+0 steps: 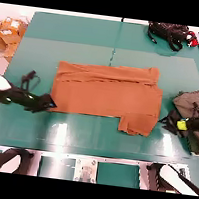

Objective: Fold the shirts.

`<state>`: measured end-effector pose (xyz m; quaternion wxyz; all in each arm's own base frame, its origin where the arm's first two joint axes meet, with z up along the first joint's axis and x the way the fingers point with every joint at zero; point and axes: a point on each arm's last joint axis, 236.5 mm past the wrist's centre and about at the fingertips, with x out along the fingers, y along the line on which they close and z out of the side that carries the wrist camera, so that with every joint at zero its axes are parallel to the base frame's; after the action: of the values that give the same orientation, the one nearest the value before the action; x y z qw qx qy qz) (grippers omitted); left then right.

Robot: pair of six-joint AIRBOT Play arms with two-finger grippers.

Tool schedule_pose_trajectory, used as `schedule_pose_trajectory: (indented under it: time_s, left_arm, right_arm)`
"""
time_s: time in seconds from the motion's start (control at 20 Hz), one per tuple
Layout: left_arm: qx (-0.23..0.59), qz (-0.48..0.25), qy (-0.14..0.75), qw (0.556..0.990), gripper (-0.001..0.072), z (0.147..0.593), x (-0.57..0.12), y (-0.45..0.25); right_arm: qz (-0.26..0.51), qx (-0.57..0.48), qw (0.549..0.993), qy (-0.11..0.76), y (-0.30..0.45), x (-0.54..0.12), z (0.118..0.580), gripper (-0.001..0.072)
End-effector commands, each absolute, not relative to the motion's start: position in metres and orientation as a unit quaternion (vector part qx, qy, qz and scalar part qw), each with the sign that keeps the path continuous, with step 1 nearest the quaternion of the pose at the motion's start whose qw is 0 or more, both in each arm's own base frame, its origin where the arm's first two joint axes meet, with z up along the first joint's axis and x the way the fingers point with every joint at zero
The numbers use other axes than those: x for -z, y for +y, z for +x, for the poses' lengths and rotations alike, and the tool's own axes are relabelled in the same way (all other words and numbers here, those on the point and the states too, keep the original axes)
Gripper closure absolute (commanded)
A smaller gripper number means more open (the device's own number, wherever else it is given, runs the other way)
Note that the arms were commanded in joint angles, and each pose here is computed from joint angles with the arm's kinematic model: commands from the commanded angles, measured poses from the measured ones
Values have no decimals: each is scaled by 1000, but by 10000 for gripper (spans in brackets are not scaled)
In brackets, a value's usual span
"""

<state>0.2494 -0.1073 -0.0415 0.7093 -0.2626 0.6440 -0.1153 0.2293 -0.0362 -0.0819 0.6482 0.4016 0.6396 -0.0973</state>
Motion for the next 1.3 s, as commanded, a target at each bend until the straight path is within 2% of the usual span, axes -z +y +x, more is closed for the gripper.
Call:
schedule_pose_trajectory:
  time_s: [0.0, 0.35, 0.45, 0.5, 0.55, 0.6, 0.65, 0.7, 0.8, 0.95, 1.1, 1.25]
  left_arm:
    - [95, -275, 618, 731, 224, 250, 71, -136]
    - [67, -310, 624, 714, 226, 260, 96, -144]
    - [58, -310, 614, 724, 226, 269, 99, -140]
    - [52, -311, 604, 732, 230, 275, 101, -137]
    - [47, -312, 594, 740, 354, 281, 102, -135]
    - [46, -311, 588, 745, 550, 286, 101, -134]
    - [51, -306, 588, 747, 679, 287, 98, -134]
    - [65, -290, 593, 748, 685, 287, 94, -136]
    - [87, -245, 616, 744, 686, 281, 85, -135]
    - [101, -174, 663, 722, 686, 265, 72, -124]
    - [102, -120, 708, 689, 686, 241, 66, -109]
    - [105, -100, 729, 669, 686, 223, 60, -103]
  right_arm:
    - [412, 83, 635, 648, 2, 108, 215, 338]
    - [392, 44, 652, 648, 37, 110, 228, 339]
    - [390, 42, 653, 648, 37, 110, 228, 343]
    - [389, 41, 653, 648, 37, 110, 228, 369]
    - [385, 37, 655, 649, 37, 109, 227, 441]
    - [382, 31, 655, 651, 38, 109, 226, 524]
    - [381, 27, 651, 656, 39, 107, 224, 581]
    - [379, 21, 650, 659, 40, 103, 225, 595]
    - [368, 4, 656, 659, 40, 92, 229, 690]
    - [340, 6, 667, 663, 28, 78, 232, 691]
    - [304, 39, 653, 692, 12, 78, 209, 691]
    - [278, 59, 637, 716, 1, 73, 186, 691]
